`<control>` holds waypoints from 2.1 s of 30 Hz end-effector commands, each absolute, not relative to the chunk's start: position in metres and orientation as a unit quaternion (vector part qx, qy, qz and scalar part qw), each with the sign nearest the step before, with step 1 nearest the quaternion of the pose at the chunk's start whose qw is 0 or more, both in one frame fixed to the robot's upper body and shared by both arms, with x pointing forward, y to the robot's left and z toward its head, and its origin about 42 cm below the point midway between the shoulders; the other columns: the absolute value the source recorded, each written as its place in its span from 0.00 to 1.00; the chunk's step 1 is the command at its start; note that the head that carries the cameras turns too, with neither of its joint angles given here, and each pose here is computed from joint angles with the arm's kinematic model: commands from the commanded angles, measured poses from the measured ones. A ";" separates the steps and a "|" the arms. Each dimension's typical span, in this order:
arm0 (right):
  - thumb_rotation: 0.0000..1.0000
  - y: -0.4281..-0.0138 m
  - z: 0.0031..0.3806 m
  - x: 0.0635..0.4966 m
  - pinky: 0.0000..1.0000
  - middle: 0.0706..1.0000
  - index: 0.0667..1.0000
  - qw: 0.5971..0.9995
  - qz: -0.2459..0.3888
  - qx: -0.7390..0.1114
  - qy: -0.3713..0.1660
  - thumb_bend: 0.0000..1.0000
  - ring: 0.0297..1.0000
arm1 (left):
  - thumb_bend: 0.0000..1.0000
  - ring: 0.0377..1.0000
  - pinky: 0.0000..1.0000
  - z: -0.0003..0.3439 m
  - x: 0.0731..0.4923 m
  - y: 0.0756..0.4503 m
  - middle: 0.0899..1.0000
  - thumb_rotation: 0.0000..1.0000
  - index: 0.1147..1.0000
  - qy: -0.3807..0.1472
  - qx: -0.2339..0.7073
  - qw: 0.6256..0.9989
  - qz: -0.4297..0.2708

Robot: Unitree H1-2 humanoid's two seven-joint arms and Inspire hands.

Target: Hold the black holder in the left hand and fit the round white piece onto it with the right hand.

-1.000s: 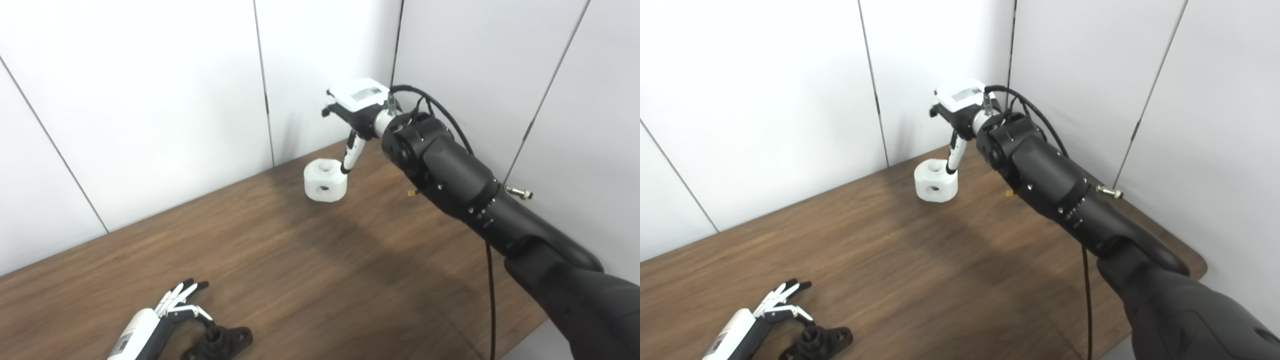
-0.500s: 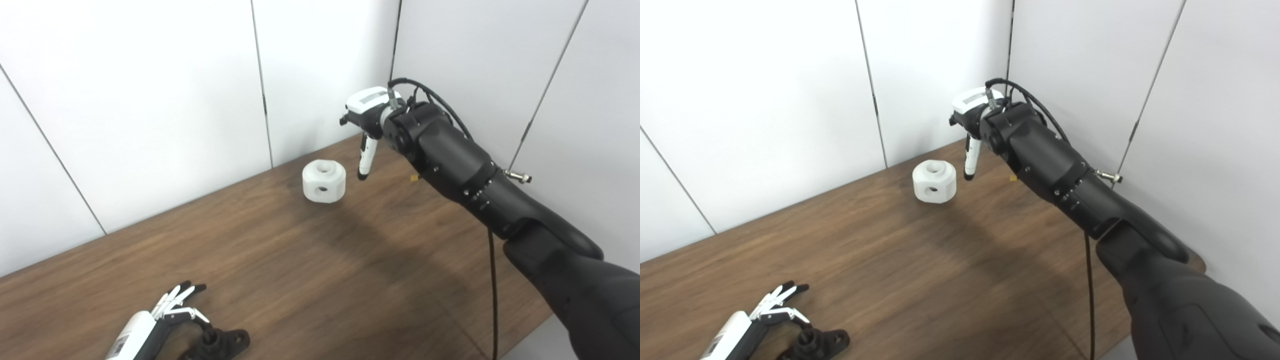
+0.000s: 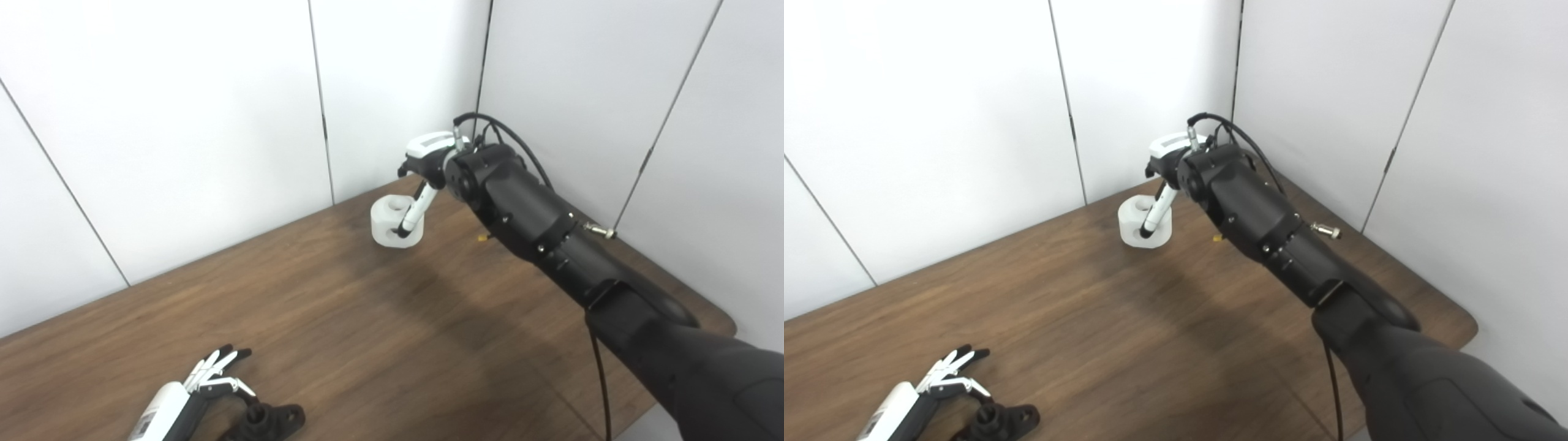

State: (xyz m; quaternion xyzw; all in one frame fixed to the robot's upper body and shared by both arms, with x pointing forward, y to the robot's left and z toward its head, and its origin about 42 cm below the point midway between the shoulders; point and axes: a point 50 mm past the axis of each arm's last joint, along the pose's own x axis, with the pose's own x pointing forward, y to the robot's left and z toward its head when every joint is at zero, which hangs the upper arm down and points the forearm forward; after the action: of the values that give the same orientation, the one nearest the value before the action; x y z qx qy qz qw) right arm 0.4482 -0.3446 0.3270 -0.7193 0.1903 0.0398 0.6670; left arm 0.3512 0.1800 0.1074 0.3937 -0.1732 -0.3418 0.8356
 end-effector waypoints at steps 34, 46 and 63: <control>0.48 -0.343 0.302 0.467 0.97 0.99 0.81 0.635 -0.054 -0.753 0.165 0.96 1.00 | 0.52 1.00 1.00 0.066 0.318 0.225 0.93 0.05 0.42 -0.055 0.426 0.836 -0.342; 0.46 -0.346 0.299 0.464 0.94 0.97 0.73 0.641 -0.057 -0.751 0.148 0.95 0.98 | 0.52 1.00 1.00 0.067 0.317 0.224 0.93 0.05 0.42 -0.054 0.425 0.836 -0.342; 0.15 -0.338 0.232 0.463 0.88 0.71 0.45 0.655 -0.206 -0.727 0.010 0.52 0.75 | 0.52 1.00 1.00 0.071 0.315 0.218 0.93 0.05 0.42 -0.065 0.423 0.839 -0.335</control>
State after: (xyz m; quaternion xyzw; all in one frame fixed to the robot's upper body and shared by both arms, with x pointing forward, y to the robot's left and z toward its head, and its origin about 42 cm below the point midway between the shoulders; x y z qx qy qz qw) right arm 0.4567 -0.3373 0.2162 -0.7288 0.0264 -0.1863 0.6584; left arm 0.3384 0.1914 0.1081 0.3939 -0.1599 -0.3209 0.8463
